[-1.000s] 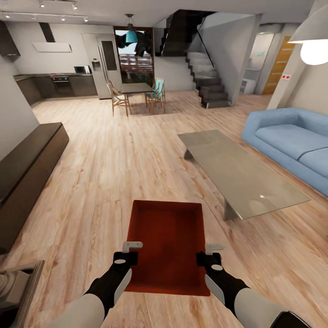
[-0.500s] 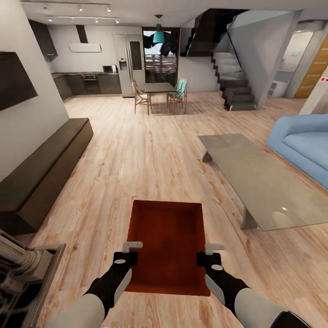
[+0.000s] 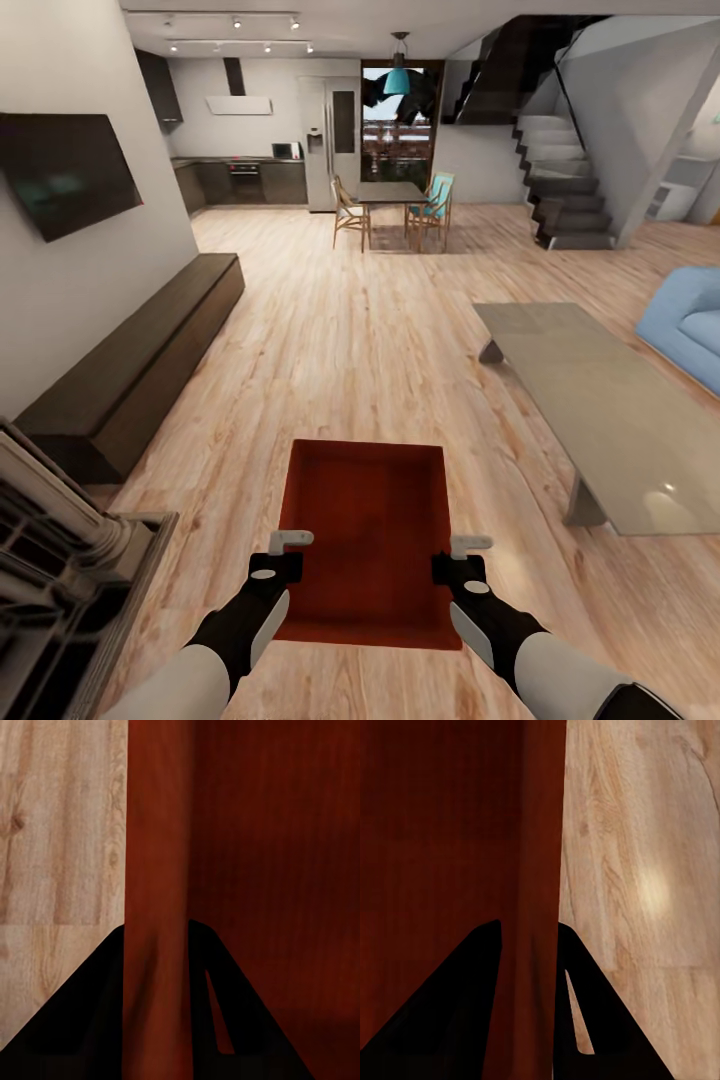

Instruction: Move the two storage containers from the living room to the garage. In the garage, place one container on the floor and stack the other container on top of it (either order is fine).

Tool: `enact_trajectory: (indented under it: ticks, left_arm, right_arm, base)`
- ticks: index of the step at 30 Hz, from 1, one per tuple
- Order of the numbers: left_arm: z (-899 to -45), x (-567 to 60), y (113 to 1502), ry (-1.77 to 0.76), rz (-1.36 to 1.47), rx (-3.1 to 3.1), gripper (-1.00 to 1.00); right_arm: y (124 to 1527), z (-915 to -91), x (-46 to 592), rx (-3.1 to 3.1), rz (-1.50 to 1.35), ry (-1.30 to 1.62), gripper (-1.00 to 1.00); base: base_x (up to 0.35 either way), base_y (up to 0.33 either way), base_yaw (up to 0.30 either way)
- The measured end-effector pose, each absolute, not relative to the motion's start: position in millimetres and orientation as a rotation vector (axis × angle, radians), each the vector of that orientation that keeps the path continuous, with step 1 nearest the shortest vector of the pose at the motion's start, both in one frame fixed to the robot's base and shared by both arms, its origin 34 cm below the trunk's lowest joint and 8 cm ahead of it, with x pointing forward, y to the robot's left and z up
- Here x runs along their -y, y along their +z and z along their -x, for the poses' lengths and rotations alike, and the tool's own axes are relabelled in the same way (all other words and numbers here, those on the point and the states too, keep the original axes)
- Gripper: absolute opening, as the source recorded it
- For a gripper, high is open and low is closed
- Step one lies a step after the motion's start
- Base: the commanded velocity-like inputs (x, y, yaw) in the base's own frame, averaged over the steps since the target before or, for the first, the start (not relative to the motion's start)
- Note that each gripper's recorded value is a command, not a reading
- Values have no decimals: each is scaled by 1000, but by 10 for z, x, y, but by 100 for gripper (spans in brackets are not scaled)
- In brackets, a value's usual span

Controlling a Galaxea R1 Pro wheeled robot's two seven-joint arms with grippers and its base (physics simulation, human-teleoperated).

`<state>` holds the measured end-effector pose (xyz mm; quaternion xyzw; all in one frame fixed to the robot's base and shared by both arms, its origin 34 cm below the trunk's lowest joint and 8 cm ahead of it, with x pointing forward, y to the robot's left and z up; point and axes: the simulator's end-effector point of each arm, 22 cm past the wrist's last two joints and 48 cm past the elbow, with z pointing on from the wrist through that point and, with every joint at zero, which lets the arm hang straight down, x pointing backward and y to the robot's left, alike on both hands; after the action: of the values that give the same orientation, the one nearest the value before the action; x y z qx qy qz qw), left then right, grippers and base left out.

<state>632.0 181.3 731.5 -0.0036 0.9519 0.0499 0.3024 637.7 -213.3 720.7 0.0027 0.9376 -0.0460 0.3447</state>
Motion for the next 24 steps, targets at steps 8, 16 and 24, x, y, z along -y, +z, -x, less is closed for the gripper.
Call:
enact_trajectory:
  ticks: [8, 16, 24]
  left_arm:
    - [-6318, -1818, 7317, 132, 9, -2524, -100]
    - [-6319, -1820, 7317, 132, 9, -2523, -100]
    - [-6321, -1819, 7319, 131, 10, -2522, -100]
  right_arm:
    - [7211, -6374, 2128, -2435, -7, -120, -100]
    - [7212, -6375, 2127, -2434, -7, -120, -100]
    - [7214, -6377, 2127, -2433, -8, -120, -100]
  base:
    - [216, 0, 4]
    - [319, 0, 0]
    - [322, 0, 0]
